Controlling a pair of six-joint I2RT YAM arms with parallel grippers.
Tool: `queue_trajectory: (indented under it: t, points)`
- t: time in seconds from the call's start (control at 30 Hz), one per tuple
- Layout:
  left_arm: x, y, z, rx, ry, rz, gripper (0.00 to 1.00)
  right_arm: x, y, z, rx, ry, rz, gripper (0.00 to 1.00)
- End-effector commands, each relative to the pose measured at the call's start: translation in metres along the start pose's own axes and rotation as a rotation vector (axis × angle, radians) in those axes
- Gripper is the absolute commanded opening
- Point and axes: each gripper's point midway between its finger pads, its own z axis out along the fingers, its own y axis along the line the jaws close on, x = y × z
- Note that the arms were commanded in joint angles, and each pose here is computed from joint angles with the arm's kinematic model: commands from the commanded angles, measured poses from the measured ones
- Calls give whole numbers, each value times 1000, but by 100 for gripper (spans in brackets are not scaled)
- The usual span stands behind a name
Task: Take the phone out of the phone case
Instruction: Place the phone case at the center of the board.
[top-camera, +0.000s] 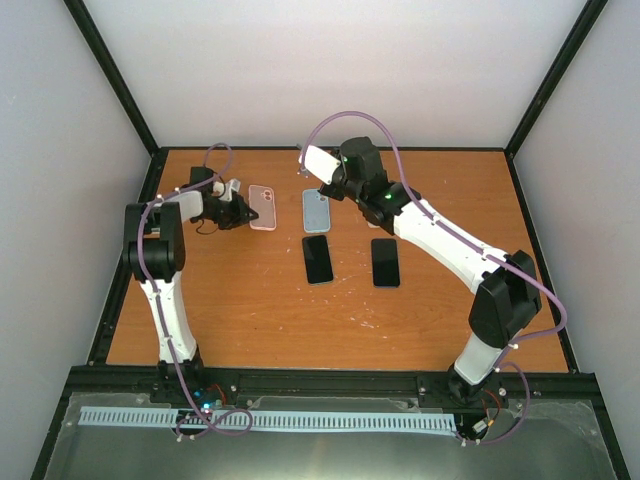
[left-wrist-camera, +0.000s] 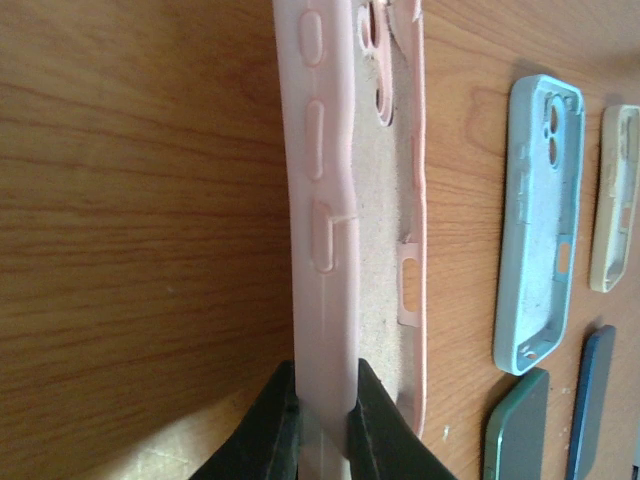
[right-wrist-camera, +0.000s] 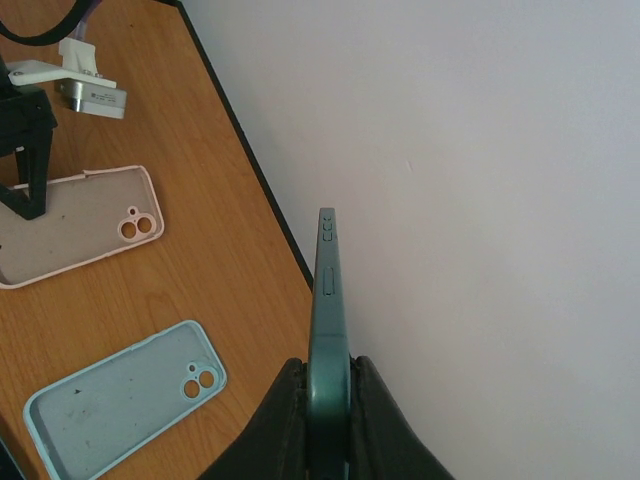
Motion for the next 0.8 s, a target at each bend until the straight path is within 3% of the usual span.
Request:
queue_trajectory:
  t: [0.0, 0.07, 0.27, 0.5, 0.6, 0.77]
  points:
    - [-2, 8, 0, -65, 18, 50, 1, -16, -21, -10, 55, -61, 20, 3]
    - [-3, 16, 0, -106, 15, 50, 1, -17, -19, -10, 48, -66, 21, 3]
    - [-7, 29, 0, -170, 2, 28, 18, -18, -20, -8, 46, -68, 23, 3]
    - [-8, 34, -12, -231, -23, 14, 50, -22, -19, -6, 50, -73, 6, 3]
    - [-14, 33, -29, -213, -68, -18, 60, -26, -18, -3, 70, -83, -18, 3]
    - [-47, -12, -86, -65, -225, 19, 77, -34, -20, 3, 126, -106, -73, 3]
